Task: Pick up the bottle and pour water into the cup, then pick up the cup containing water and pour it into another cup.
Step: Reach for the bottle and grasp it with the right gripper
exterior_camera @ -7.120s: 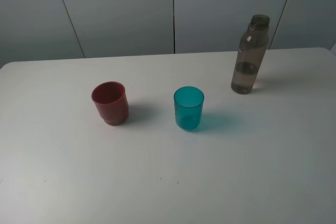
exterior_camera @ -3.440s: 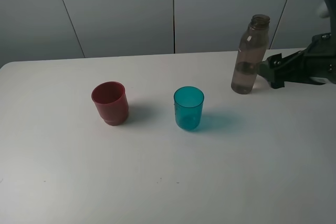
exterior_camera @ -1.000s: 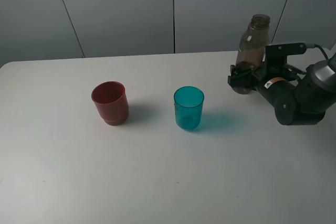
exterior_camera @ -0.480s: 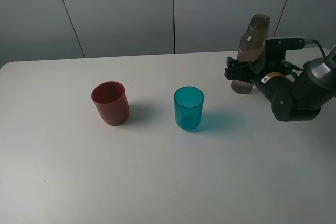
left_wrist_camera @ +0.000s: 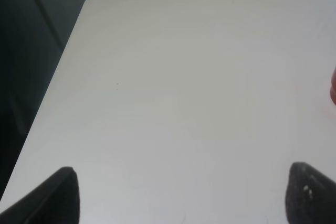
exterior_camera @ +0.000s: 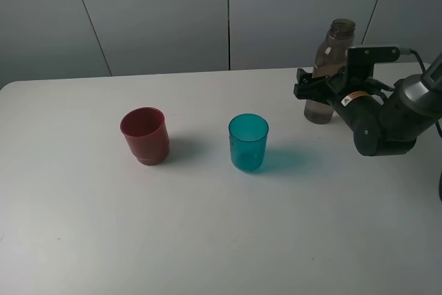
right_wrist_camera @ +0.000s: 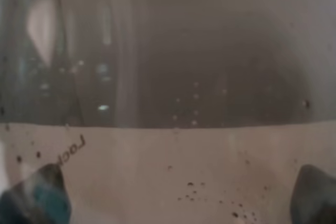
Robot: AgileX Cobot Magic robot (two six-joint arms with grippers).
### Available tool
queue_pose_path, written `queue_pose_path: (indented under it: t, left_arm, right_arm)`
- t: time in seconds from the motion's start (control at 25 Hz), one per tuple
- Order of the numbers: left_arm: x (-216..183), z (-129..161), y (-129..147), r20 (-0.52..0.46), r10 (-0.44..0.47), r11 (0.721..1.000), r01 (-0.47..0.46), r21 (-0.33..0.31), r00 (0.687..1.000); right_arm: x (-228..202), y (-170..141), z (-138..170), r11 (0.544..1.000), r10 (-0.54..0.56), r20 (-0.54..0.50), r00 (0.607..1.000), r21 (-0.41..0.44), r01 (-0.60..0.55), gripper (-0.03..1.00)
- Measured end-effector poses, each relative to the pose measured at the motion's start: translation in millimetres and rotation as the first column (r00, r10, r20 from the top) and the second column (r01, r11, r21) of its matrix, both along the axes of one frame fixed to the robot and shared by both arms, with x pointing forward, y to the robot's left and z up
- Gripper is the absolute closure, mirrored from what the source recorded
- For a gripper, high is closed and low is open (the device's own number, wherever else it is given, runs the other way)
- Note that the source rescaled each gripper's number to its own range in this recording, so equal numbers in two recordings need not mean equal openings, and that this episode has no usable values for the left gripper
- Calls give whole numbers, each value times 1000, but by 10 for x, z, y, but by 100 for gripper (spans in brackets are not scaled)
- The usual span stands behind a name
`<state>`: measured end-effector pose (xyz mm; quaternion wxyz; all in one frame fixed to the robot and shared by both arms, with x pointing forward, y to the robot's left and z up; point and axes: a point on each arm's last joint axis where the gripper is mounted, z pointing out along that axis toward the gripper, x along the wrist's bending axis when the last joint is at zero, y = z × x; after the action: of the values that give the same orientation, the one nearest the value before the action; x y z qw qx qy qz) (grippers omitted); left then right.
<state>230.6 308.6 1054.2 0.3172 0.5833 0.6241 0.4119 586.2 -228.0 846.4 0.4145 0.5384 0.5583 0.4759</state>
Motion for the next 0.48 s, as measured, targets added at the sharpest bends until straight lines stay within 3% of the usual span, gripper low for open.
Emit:
queue_pose_path:
  t: [0.48]
  left_arm:
    - [0,0,0,0,0,1000,0,0,1000]
  right_arm:
    - [5,12,-3,1000,16,3,1000,-20,-16,-3]
